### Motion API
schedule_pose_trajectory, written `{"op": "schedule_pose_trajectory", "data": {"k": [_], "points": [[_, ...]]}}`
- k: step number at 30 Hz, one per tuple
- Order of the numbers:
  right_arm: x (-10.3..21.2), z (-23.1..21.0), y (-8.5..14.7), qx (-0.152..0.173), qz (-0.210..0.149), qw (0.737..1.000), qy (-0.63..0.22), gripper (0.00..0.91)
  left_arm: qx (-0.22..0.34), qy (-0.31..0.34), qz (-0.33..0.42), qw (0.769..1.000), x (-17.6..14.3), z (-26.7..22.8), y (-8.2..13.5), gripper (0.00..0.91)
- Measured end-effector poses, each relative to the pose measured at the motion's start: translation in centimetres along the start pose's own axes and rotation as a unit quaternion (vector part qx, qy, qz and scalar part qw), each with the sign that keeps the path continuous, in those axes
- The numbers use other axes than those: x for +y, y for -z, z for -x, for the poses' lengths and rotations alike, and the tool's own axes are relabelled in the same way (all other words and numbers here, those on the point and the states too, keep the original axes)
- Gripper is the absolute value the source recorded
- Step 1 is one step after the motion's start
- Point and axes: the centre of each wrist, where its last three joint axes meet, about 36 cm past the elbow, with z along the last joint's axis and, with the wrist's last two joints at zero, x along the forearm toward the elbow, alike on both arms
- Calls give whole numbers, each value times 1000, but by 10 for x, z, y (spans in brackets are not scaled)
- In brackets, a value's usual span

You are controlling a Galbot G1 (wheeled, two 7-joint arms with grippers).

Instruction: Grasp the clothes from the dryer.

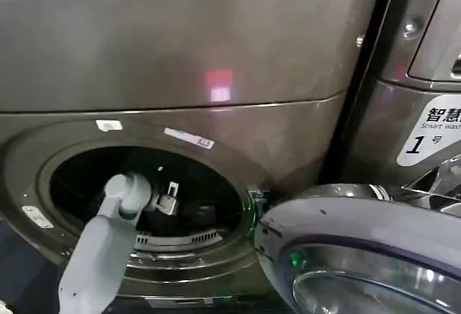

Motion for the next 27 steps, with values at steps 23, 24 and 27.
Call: {"op": "schedule_pose_trajectory", "data": {"k": [23, 24, 27], "points": [[6, 5, -2, 2, 2, 1000, 5, 907, -15, -40, -75, 996, 9, 39, -26, 0], [6, 5, -2, 2, 2, 1000, 5, 907, -16, -39, -77, 996, 9, 38, -27, 0], [7, 7, -2, 1, 3, 1000, 6, 907, -21, -37, -86, 995, 8, 38, -28, 0]]}}
